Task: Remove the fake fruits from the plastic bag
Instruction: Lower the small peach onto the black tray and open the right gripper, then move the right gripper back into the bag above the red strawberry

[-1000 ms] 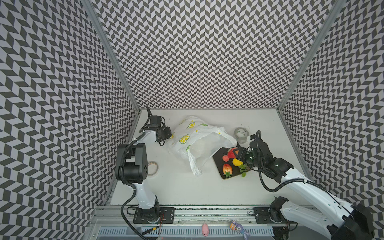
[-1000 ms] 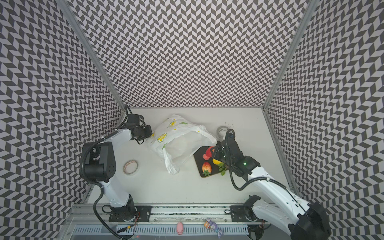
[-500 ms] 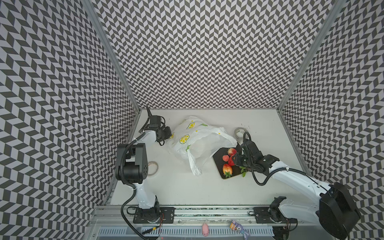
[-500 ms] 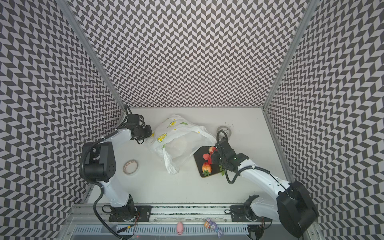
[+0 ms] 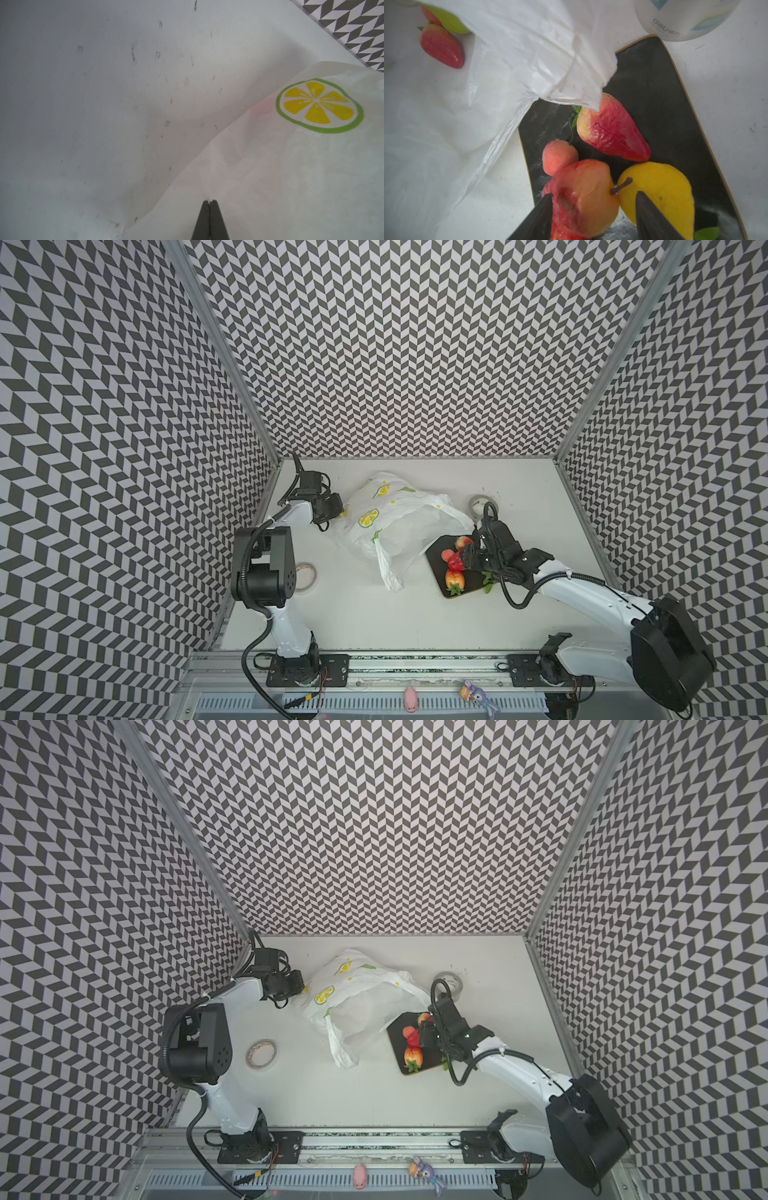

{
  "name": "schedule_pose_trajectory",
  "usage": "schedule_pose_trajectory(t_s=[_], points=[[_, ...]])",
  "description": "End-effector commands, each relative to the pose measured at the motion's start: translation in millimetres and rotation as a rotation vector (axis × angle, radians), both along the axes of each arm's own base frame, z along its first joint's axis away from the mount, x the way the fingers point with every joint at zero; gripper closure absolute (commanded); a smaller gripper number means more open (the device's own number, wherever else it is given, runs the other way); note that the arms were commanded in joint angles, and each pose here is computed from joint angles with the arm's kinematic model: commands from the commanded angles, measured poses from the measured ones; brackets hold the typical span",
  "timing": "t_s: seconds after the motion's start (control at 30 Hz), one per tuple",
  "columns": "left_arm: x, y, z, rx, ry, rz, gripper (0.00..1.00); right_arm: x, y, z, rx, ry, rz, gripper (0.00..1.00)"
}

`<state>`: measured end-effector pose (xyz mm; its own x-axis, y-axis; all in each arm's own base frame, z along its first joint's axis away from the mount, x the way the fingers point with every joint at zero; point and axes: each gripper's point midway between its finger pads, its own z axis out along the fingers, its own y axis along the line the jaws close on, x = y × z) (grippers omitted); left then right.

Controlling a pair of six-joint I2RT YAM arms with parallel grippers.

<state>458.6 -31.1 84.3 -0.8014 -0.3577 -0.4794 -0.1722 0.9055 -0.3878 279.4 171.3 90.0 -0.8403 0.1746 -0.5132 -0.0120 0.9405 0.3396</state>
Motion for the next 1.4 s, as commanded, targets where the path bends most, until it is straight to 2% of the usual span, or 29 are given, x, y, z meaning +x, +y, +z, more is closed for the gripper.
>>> schedule_pose_trajectory(t_s=[0.0, 0.17, 0.37, 0.57, 0.73, 0.93, 1.1, 1.37], points=[[4.3, 3.4, 24.4, 0.004, -0.056, 0.006, 1.00, 9.5, -1.8, 15.6, -0.003, -0.056, -0.014, 0.32], [5.7, 3.9, 26.7, 0.004, -0.060, 0.007, 1.00, 11.0, -3.1, 36.8, 0.012, -0.091, -0.024, 0.30], [4.5, 3.5, 26.6, 0.003, -0.059, 0.004, 1.00, 12.7, 2.5, 76.2, 0.075, -0.162, -0.009, 0.35], [4.5, 2.3, 26.8, 0.000, -0.060, 0.000, 1.00, 5.4, 42.7, 119.4, 0.196, -0.325, 0.173, 0.46], [3.7, 1.3, 27.3, -0.009, -0.061, -0.002, 1.00, -3.0, 106.4, 123.9, 0.257, -0.355, 0.337, 0.51], [3.0, 0.3, 27.7, -0.012, -0.061, -0.005, 1.00, 3.9, 160.7, 99.2, 0.400, -0.228, 0.371, 0.57], [-1.3, -2.3, 25.1, -0.020, -0.059, -0.012, 1.00, 3.7, 197.3, 65.5, 0.570, -0.051, 0.336, 0.63], [-2.3, -4.0, 20.1, -0.031, -0.051, -0.014, 1.00, 23.1, 245.7, 50.5, 0.768, 0.102, 0.245, 0.66]])
